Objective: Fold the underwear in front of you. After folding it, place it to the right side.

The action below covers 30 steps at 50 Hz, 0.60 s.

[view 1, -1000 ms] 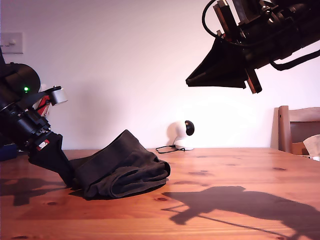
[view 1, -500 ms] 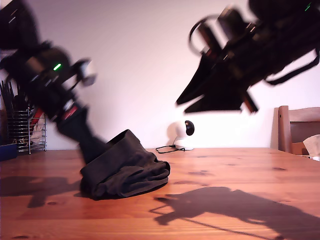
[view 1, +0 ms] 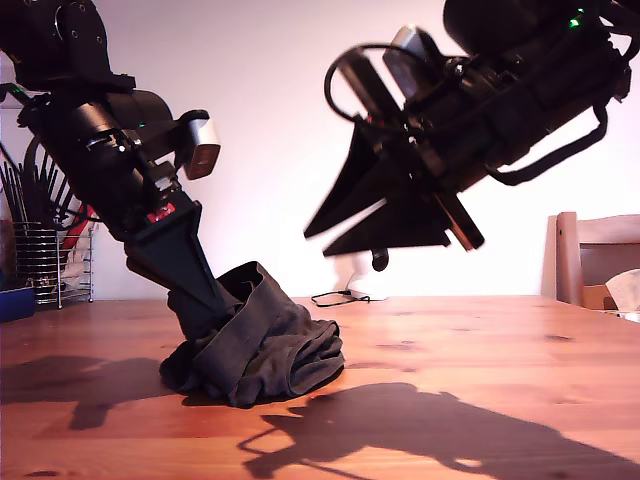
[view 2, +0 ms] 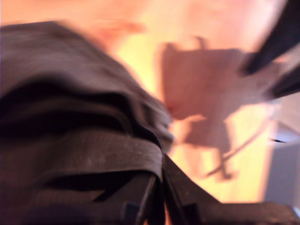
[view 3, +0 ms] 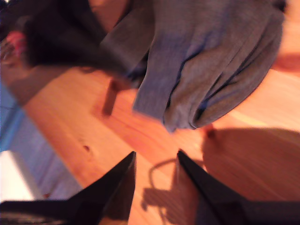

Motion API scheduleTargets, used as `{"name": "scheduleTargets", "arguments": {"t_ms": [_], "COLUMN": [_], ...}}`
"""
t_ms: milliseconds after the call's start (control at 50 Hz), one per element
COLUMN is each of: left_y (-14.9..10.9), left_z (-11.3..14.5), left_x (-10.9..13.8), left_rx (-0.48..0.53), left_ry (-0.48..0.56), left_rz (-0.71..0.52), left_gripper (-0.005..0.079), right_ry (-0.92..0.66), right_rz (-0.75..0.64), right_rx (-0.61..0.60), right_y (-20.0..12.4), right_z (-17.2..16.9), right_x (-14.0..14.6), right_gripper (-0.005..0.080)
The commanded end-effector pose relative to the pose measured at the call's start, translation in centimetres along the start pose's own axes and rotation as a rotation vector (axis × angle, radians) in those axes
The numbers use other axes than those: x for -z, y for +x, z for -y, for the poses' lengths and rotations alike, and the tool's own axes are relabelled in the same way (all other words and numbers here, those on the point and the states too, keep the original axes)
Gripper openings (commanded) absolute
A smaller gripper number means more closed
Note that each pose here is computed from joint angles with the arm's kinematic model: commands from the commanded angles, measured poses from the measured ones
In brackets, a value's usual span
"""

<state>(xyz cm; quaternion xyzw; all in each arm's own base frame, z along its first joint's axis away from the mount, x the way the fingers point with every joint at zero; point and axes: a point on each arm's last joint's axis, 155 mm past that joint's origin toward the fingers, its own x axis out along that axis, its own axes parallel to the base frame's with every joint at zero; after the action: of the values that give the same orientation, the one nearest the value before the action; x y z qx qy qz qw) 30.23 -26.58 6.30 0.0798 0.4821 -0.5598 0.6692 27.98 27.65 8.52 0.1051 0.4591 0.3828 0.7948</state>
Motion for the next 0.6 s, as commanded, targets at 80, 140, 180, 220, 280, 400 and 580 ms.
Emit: {"name": "scheduleTargets", "arguments": {"t_ms": [80,140,180,220,280,400,580], "left_y": [4.0,4.9,5.3,5.6,5.9,6.0,5.6], "left_z": [1.5,2.0,2.3,2.6,2.9,3.2,3.3], "left_x": [1.9,1.8,1.6,1.3,0.9,1.1,1.2], "left_rx": [0.073,0.081,0.086,0.091,0.092,0.098,0.106], "left_ry": [-0.031,-0.029,-0.024,-0.017,-0.003,-0.009,-0.033], "left_rz": [-0.085,-0.091,-0.089,-0.082,-0.075,-0.085,-0.095], "left_gripper": [-0.0023,-0.0023,-0.0023,-0.0023,-0.0023,-0.0023,-0.0023], "right_ry": [0.046,0.061,0.069,0.073,0.064,0.05,0.067], "right_rz": [-0.017,-0.046,-0.063,-0.076,-0.086,-0.082,-0.107], "right_rx": [0.009,0.029,0.041,0.053,0.071,0.095,0.095], "right_y": [0.2,0.2,0.1,0.1,0.2,0.2,1.1], "right_z": [-0.1,0.3,0.6,0.8,0.9,1.4,1.4], "right_x": [0.3,1.1,1.5,1.9,2.2,2.2,2.9], "right_gripper": [0.0249,0.0249,0.0249,0.0249,0.0249,0.0249,0.0249]}}
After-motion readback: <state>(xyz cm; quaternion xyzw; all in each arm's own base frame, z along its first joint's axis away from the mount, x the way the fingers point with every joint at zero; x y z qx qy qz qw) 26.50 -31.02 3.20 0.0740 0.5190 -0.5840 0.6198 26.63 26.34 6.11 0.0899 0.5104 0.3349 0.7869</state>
